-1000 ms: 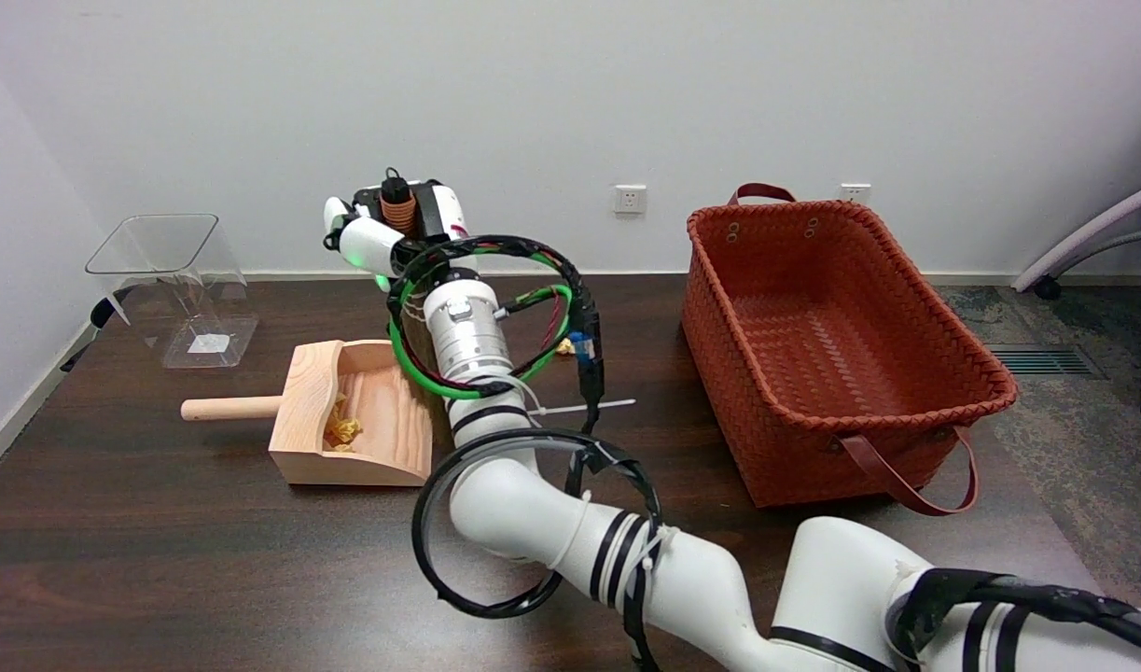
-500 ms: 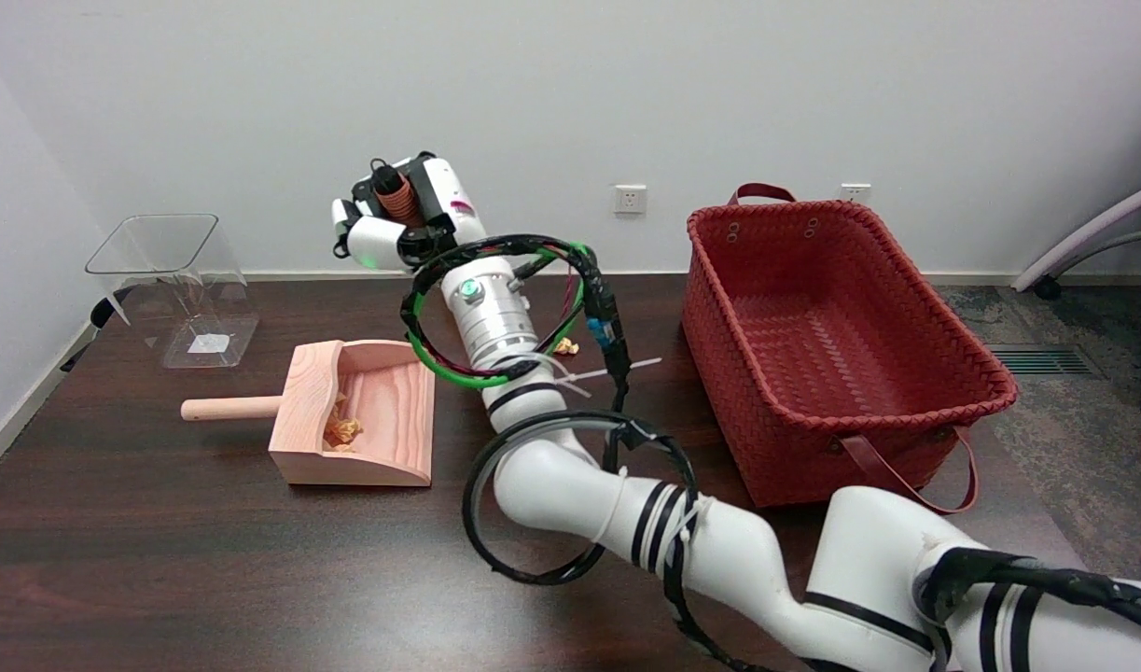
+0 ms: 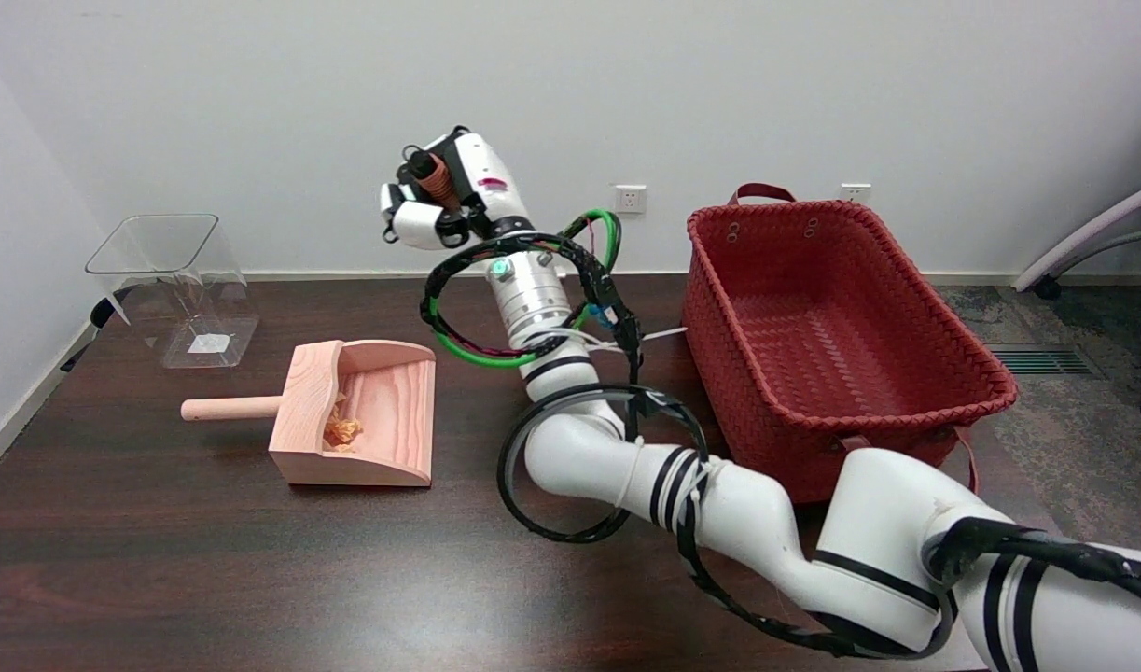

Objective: Sweep the yellow paper ball into the dustpan.

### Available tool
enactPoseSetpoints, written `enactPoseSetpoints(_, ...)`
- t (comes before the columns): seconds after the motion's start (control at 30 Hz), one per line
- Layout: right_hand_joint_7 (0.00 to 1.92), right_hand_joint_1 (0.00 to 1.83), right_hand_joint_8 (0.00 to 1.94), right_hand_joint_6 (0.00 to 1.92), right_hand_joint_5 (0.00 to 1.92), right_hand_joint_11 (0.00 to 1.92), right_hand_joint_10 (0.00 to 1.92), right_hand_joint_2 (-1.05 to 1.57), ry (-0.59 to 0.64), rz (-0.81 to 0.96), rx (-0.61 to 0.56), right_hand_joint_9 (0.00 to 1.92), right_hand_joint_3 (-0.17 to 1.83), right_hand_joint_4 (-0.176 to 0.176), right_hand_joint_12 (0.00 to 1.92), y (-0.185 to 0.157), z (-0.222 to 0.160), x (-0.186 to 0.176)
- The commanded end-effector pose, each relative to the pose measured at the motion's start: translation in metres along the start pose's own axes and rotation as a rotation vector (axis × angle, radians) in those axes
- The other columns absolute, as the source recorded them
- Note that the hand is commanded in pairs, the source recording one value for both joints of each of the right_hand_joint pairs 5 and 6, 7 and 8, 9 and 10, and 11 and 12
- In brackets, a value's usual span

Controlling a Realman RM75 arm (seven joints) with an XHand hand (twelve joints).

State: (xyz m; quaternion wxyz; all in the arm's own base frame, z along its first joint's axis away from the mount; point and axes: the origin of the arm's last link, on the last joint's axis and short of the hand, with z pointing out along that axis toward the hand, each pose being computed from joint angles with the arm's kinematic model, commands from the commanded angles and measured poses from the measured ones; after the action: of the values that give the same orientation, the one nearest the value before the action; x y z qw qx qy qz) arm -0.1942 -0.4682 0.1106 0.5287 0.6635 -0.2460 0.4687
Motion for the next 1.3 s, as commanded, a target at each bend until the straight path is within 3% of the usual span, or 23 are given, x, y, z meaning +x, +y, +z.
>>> enactPoseSetpoints(0.03,1.92,1.39,1.92,1.92,1.92,1.92,1.92,0.94,0.104,-0.193,-0.046,1.92,0.94,0.000,1.92,0.051,0.015,0.042)
enactPoseSetpoints(0.63,1.92,1.34,1.92,1.92,1.92,1.92,1.92,1.03,0.131,-0.015,-0.247,1.92,0.90,0.000,1.92,0.109,-0.020,0.050)
enactPoseSetpoints(0.97,1.92,1.33,1.92,1.92,1.92,1.92,1.92,1.04,0.130,0.088,-0.325,1.92,0.90,0.000,1.92,0.118,-0.035,0.034)
enactPoseSetpoints(1.3,1.92,1.33,1.92,1.92,1.92,1.92,1.92,1.04,0.070,0.274,-0.381,1.92,0.91,0.000,1.92,0.103,-0.040,-0.003)
